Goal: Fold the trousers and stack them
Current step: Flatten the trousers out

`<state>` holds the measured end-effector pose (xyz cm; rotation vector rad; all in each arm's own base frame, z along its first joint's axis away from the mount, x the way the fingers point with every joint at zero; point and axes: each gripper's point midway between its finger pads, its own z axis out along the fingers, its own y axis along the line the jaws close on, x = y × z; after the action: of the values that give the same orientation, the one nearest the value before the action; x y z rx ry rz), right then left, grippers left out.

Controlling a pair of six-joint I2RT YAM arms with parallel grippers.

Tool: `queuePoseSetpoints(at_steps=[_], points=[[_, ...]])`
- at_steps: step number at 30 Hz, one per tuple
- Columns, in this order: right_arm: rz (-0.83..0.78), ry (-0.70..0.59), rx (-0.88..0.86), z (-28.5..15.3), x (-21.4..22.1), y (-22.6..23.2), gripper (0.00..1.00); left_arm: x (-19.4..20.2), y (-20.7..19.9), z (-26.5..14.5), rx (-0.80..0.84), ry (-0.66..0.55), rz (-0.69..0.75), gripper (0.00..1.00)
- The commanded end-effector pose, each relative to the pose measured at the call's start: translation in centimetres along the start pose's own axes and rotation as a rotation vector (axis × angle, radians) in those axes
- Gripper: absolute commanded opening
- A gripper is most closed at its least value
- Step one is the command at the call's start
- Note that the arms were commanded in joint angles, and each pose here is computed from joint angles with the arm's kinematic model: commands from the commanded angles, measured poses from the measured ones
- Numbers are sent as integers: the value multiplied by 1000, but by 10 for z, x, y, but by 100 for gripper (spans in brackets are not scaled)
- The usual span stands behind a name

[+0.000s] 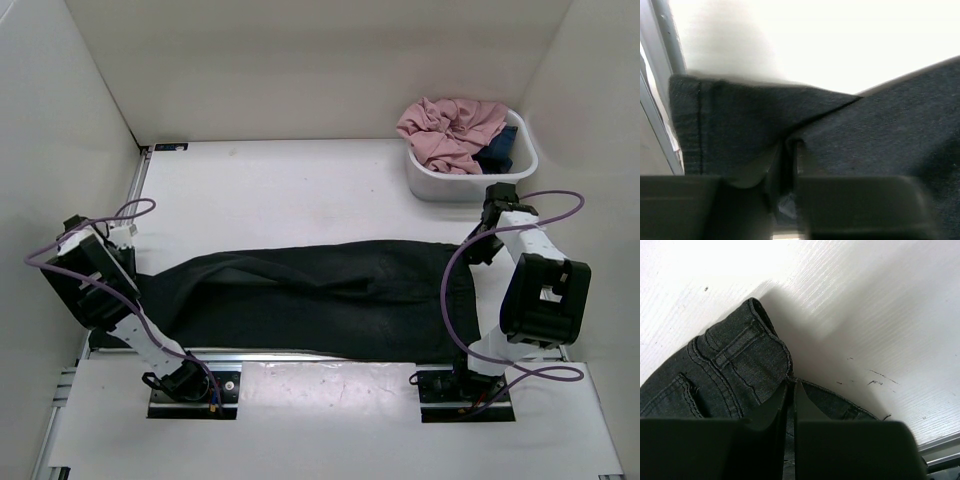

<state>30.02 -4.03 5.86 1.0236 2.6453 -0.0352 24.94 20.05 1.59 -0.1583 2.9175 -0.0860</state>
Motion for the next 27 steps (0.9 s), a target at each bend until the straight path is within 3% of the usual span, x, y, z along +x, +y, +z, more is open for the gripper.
queuePoseSetpoints(at_steps=[1,2,5,13,16,21,22,23,27], points=[[-10,-21,11,-4,-10,0,0,11,4,-15,-50,34,29,20],[-10,-21,11,-4,-10,0,0,9,7,-17,-64,30,30,14],[-10,-20,12,-3,-12,2,0,-15,16,-37,-91,-31,41,14],[37,-157,-103,-47,-90,34,0,-176,32,-166,-339,-427,198,14],[46,-188,-124,-61,-99,32,0,-193,31,-190,-371,-488,224,14],[68,-125,-125,-42,-59,5,0,-163,18,-189,-390,-493,300,14],[78,-131,-161,-46,-53,4,0,-139,11,-162,-360,-438,338,14],[77,-136,-181,-43,-49,4,0,-133,6,-179,-403,-490,368,14],[77,-73,-245,-31,-4,-2,0,-67,-1,-150,-445,-439,412,14]])
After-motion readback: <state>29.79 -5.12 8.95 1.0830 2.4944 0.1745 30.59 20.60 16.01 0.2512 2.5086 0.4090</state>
